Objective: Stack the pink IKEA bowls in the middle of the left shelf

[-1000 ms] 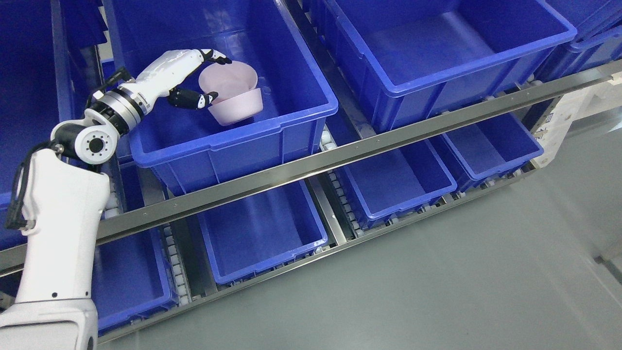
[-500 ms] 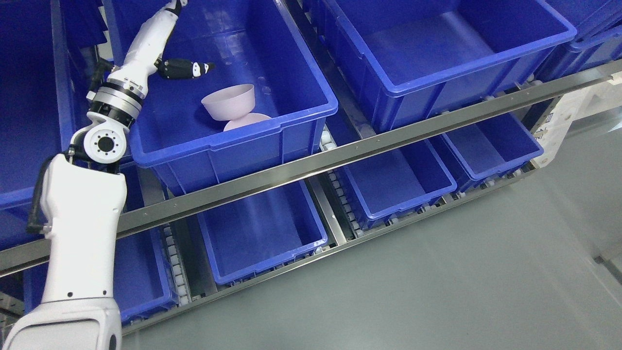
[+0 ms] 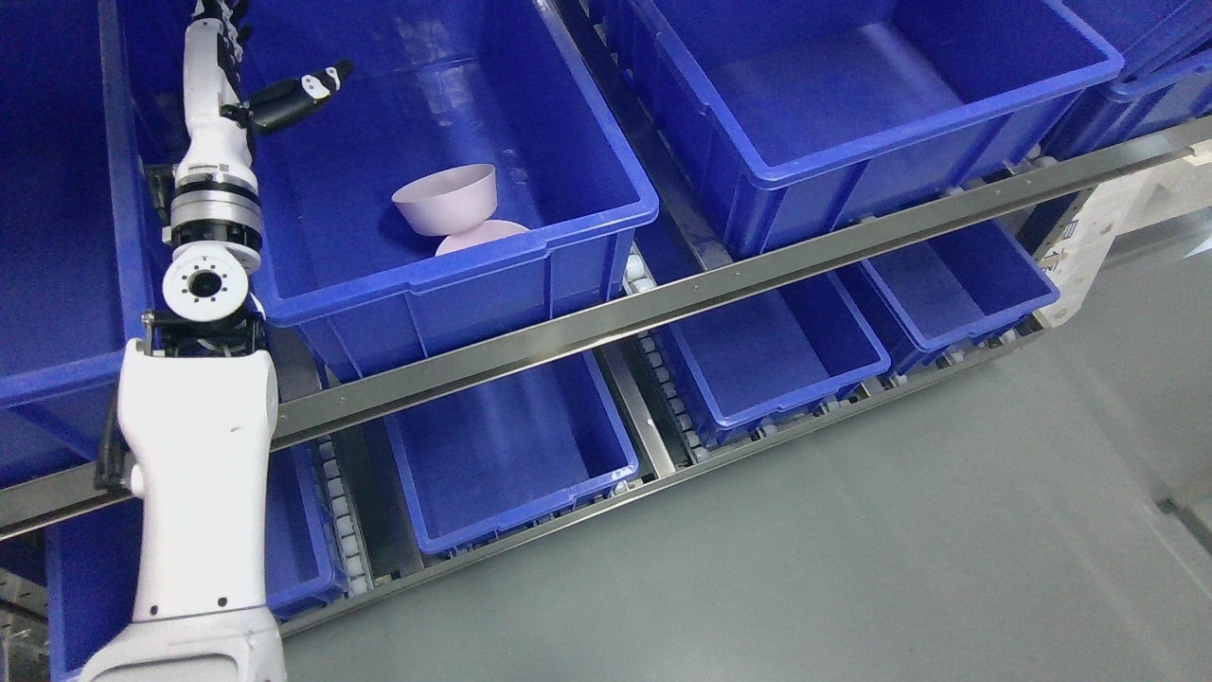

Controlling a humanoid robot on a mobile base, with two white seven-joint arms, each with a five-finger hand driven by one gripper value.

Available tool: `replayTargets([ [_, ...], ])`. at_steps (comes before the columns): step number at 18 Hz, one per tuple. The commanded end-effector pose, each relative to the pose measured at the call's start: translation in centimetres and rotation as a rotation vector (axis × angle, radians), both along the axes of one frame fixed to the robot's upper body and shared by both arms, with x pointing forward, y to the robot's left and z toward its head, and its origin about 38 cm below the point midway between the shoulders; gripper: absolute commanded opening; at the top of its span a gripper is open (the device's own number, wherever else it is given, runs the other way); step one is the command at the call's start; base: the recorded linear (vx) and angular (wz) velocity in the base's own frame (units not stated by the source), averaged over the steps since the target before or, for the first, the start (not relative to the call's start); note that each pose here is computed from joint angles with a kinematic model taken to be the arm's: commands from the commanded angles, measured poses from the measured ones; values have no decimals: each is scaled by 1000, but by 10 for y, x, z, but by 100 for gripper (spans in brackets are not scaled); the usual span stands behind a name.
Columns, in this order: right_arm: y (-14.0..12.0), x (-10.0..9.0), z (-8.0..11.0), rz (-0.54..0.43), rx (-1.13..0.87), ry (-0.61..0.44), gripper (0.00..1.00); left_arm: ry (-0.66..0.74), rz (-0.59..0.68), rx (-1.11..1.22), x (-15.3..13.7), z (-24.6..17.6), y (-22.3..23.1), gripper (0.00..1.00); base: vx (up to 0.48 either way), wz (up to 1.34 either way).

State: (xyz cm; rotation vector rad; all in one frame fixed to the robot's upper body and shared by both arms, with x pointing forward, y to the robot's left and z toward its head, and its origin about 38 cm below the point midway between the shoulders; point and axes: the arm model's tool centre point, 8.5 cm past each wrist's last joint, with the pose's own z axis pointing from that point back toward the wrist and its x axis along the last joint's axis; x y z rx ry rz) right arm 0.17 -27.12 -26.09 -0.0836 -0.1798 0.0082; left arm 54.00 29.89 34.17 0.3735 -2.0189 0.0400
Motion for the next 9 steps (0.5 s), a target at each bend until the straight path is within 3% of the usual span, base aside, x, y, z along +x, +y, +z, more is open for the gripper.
replayTargets([
  [1, -11, 0, 1, -2, -17, 0, 100, -118, -91, -20, -46, 15, -36, 100, 0, 0],
  [4, -11, 0, 1, 0, -17, 0, 100, -83, -91, -17, -52, -6, -35, 100, 0, 0],
  [9, -11, 0, 1, -2, -18, 0, 100, -89, -93, -15, -54, -5, -36, 100, 0, 0],
])
